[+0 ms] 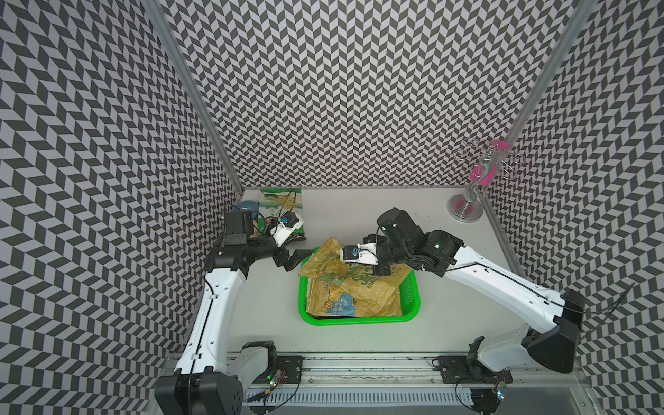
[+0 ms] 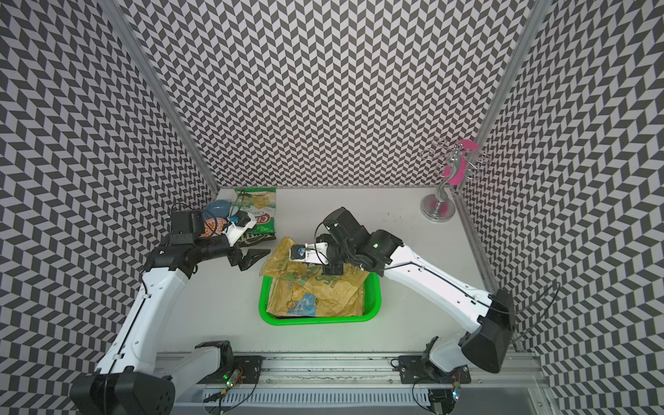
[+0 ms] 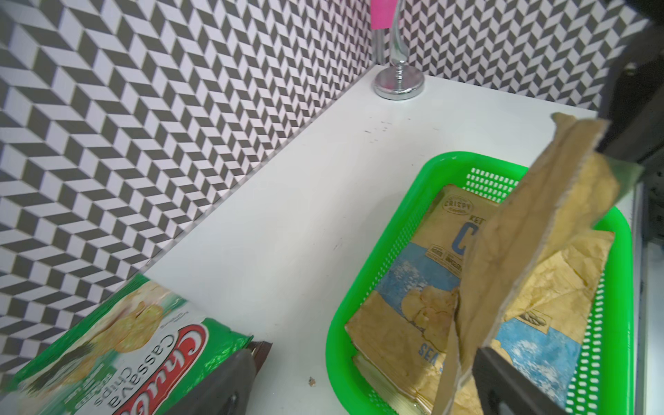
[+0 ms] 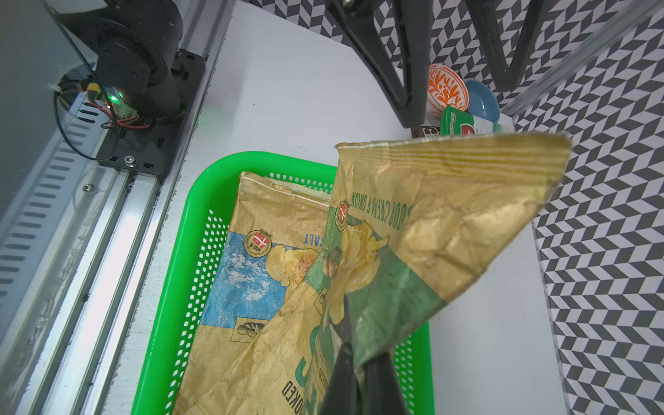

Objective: Put the potato chips into the basket
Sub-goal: Place the potato chip in the basket.

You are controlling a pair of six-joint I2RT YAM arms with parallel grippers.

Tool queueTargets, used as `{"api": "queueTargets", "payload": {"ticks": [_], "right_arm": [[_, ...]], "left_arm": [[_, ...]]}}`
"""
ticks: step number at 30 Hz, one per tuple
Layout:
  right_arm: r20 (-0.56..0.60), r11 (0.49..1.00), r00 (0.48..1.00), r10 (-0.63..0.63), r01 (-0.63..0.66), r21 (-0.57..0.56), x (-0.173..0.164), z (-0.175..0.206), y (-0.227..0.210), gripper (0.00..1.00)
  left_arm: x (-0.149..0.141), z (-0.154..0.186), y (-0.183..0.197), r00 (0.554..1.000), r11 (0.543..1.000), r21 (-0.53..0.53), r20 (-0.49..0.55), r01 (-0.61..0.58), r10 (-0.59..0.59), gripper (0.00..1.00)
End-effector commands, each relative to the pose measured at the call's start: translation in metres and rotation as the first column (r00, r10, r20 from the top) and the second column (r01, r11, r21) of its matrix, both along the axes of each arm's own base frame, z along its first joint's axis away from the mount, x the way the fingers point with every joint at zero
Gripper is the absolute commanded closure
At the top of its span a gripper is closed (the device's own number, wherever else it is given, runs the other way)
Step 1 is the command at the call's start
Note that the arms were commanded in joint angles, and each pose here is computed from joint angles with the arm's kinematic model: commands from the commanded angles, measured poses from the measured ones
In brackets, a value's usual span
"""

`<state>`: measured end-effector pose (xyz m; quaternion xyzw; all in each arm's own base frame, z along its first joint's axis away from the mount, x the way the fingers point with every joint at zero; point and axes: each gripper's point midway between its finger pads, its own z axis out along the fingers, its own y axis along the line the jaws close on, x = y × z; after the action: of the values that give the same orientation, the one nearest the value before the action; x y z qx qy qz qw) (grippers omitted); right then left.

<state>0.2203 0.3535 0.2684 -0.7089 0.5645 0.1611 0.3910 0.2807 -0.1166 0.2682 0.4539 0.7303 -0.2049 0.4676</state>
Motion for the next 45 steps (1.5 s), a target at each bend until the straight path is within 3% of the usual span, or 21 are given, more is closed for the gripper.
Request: {"api": "queueTargets", "payload": {"ticks": [1,13,16,19,21,23,24,25,27,29,33,36,40,45], "right_arm": [[0.076,0.988,0.993,0.093,-0.101,0.118,-0.011,0.033,0.015,1.00],[0.099,0.980,0.988,0.116,-0.130,0.153,-0.011,0.032,0.026,1.00],[0.102,0.984,0.991,0.083,-0.097,0.148,-0.004,0.028,0.026,1.00],[0.100,0.984,0.992,0.073,-0.089,0.156,-0.003,0.028,0.027,1.00],[0.111,0.982,0.993,0.034,-0.054,0.180,0.003,0.033,0.027,0.97],[0.133,0.979,0.990,-0.036,0.007,0.206,0.014,0.038,0.025,0.84],[0.141,0.973,0.986,-0.090,0.057,0.225,0.021,0.041,0.023,0.75],[0.146,0.963,0.979,-0.145,0.106,0.246,0.029,0.045,0.020,0.66],[0.129,0.921,0.948,-0.291,0.241,0.306,0.048,0.054,0.010,0.45],[0.060,0.859,0.914,-0.402,0.353,0.371,0.060,0.068,-0.001,0.39],[-0.214,0.672,0.827,-0.519,0.550,0.497,0.079,0.089,-0.040,0.27],[-0.414,0.570,0.772,-0.482,0.636,0.520,0.080,0.073,-0.070,0.29],[-0.528,0.483,0.714,-0.460,0.700,0.526,0.071,0.049,-0.099,0.30],[-0.613,0.449,0.696,-0.374,0.714,0.537,0.053,0.023,-0.128,0.27]], "left_arm": [[-0.021,-0.004,-0.016,0.993,0.993,-0.008,0.011,0.120,-0.120,0.01],[-0.022,-0.006,-0.038,0.976,0.978,-0.035,-0.055,0.208,-0.210,0.13],[-0.028,-0.006,-0.040,0.970,0.971,-0.039,-0.060,0.234,-0.236,0.23],[-0.032,-0.005,-0.042,0.967,0.969,-0.048,-0.063,0.243,-0.246,0.41],[-0.033,-0.004,-0.043,0.966,0.968,-0.058,-0.066,0.245,-0.249,0.63],[-0.032,-0.004,-0.043,0.968,0.970,-0.066,-0.074,0.235,-0.240,0.93],[-0.031,-0.004,-0.043,0.970,0.972,-0.068,-0.076,0.225,-0.230,1.00],[-0.029,-0.005,-0.042,0.973,0.975,-0.068,-0.080,0.212,-0.217,1.00],[-0.027,-0.006,-0.041,0.978,0.980,-0.065,-0.077,0.188,-0.193,1.00],[-0.024,-0.008,-0.039,0.983,0.985,-0.064,-0.070,0.163,-0.167,1.00],[-0.023,-0.006,-0.036,0.991,0.990,-0.060,-0.039,0.129,-0.131,1.00],[-0.025,-0.004,-0.035,0.992,0.991,-0.057,-0.019,0.120,-0.121,1.00],[-0.026,-0.005,-0.035,0.993,0.991,-0.061,-0.018,0.119,-0.120,1.00],[-0.021,-0.005,-0.034,0.995,0.993,-0.073,-0.021,0.092,-0.094,1.00]]}}
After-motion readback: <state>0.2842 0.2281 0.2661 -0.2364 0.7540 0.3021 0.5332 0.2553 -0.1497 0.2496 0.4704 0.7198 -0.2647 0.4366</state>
